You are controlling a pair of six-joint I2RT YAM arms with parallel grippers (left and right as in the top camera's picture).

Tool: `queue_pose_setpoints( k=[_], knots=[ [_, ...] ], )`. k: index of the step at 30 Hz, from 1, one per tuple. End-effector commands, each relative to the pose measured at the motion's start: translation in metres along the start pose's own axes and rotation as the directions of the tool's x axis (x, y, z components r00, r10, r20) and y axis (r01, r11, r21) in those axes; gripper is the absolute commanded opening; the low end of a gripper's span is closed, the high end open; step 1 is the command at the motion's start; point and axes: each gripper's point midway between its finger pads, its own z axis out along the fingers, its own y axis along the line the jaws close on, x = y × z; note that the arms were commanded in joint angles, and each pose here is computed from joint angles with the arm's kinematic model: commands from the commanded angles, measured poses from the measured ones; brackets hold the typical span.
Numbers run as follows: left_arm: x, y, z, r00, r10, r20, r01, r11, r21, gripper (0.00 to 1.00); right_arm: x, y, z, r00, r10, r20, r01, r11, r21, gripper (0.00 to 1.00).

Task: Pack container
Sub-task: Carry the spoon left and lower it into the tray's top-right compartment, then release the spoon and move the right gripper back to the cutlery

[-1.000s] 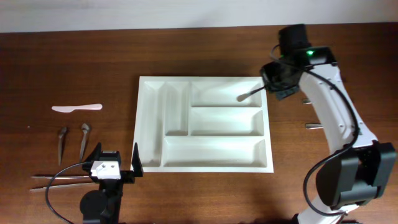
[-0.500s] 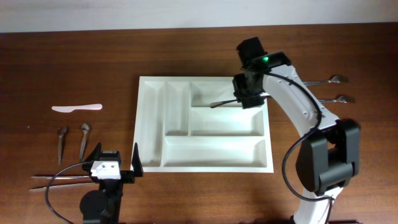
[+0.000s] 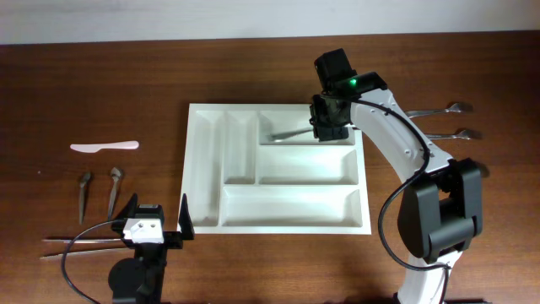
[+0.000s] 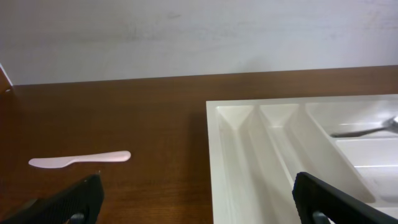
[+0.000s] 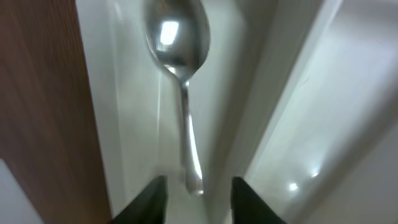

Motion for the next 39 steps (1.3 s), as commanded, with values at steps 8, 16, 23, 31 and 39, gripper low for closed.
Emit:
queue_pose_setpoints(
  k=[8, 16, 23, 31, 39],
  knots=[
    [0.002, 0.002, 0.0, 1.0, 0.015, 0.002, -0.015, 1.0, -0.011, 0.99, -0.07, 0.057, -0.046, 0.947, -0.293, 0.131, 0.31, 0.94, -0.143, 0.99],
    [0.002, 0.002, 0.0, 1.0, 0.015, 0.002, -0.015, 1.0, -0.011, 0.99, -0.217, 0.005, -0.123, 0.93, -0.319, 0.183, 0.314, 0.948, 0.059, 0.99],
    [0.002, 0.002, 0.0, 1.0, 0.015, 0.002, -0.015, 1.0, -0.011, 0.99, -0.297, -0.082, -0.127, 0.988, -0.079, 0.135, 0.05, 0.977, 0.207, 0.99],
    [0.002, 0.002, 0.0, 1.0, 0.015, 0.002, -0.015, 1.0, -0.011, 0.99, -0.328, -0.127, -0.08, 0.979, -0.139, 0.147, 0.09, 0.949, 0.301, 0.99],
    [0.002, 0.002, 0.0, 1.0, 0.015, 0.002, -0.015, 1.0, -0.011, 0.99, -0.336, -0.152, -0.043, 0.983, -0.118, 0.141, 0.069, 0.948, 0.312, 0.99]
  ],
)
